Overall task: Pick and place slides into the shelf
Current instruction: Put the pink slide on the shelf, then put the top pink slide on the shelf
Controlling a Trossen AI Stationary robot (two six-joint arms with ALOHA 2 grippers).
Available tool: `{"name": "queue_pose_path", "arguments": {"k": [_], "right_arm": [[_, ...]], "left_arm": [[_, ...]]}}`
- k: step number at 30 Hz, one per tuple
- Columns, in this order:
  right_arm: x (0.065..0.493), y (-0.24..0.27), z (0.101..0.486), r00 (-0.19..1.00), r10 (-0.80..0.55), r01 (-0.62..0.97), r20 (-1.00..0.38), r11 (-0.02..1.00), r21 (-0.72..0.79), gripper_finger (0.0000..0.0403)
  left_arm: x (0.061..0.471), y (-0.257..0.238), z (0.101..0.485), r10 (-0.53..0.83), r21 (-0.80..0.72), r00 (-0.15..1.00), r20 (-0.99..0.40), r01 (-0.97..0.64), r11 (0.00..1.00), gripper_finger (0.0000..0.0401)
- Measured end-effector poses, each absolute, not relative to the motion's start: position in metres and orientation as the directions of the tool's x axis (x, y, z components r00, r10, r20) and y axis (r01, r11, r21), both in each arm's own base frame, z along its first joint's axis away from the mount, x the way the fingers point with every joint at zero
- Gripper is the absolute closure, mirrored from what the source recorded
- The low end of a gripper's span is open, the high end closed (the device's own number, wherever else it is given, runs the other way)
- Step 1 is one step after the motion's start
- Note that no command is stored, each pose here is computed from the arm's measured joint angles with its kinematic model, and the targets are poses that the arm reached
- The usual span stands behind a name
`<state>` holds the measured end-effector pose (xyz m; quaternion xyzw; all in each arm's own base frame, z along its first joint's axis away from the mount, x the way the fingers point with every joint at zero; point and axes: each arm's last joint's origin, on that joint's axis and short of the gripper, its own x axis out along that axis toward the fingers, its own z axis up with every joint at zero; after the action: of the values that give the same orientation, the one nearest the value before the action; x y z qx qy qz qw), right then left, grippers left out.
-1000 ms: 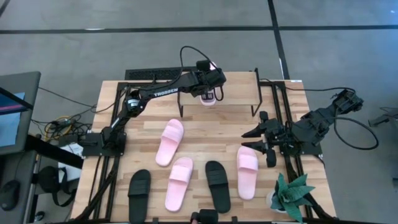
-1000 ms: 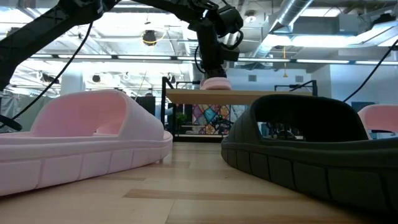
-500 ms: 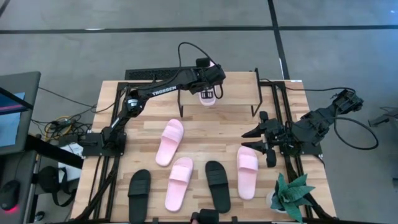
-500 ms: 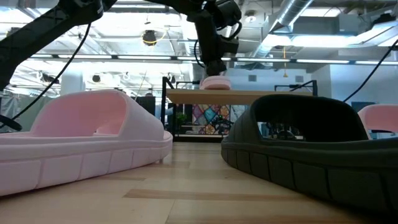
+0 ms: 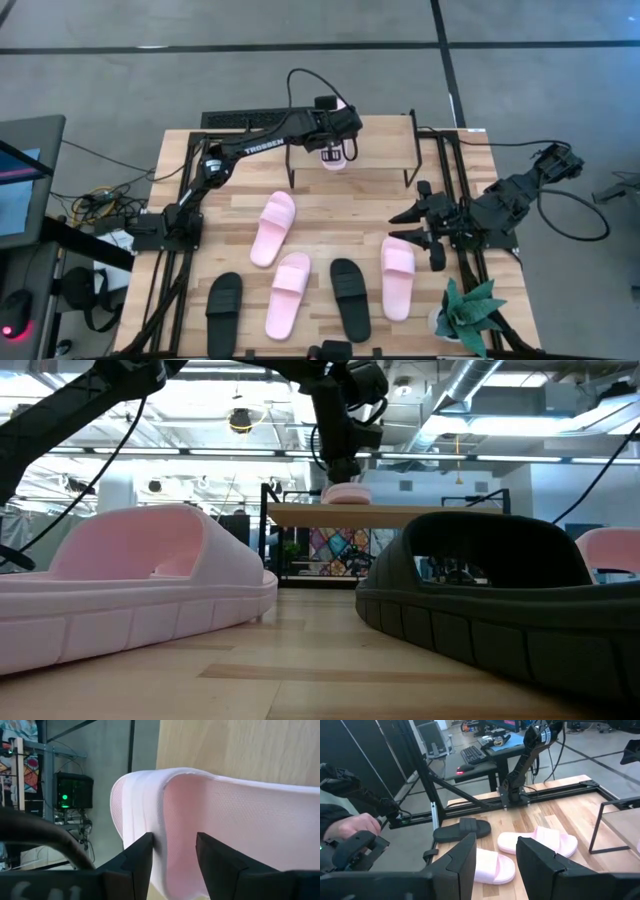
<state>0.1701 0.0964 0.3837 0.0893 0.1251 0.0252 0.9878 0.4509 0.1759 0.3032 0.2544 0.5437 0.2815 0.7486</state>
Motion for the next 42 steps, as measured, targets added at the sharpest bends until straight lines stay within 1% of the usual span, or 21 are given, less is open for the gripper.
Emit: {"name": "queue_pose_path", "arguments": {"k": [24, 31, 42], "right_arm": [[0.170, 0.100, 0.383, 0.965, 0.084, -0.036, -0.248, 0.980, 0.195, 0.0275], [0.170, 0.100, 0.383, 0.965, 0.085, -0.036, -0.249, 0.980, 0.194, 0.0275], [0.170, 0.100, 0.382, 0.964, 0.084, -0.036, -0.250, 0.981, 0.193, 0.0275]], "left_arm": [[0.453, 0.172, 0.304, 0.698, 0.686, 0.264, -0.666, -0.152, 0.712, 0.0262], [0.455, 0.171, 0.317, 0.710, 0.692, 0.303, -0.635, -0.184, 0.698, 0.0262], [0.450, 0.167, 0.323, 0.704, 0.693, 0.306, -0.641, -0.165, 0.702, 0.0262]]}}
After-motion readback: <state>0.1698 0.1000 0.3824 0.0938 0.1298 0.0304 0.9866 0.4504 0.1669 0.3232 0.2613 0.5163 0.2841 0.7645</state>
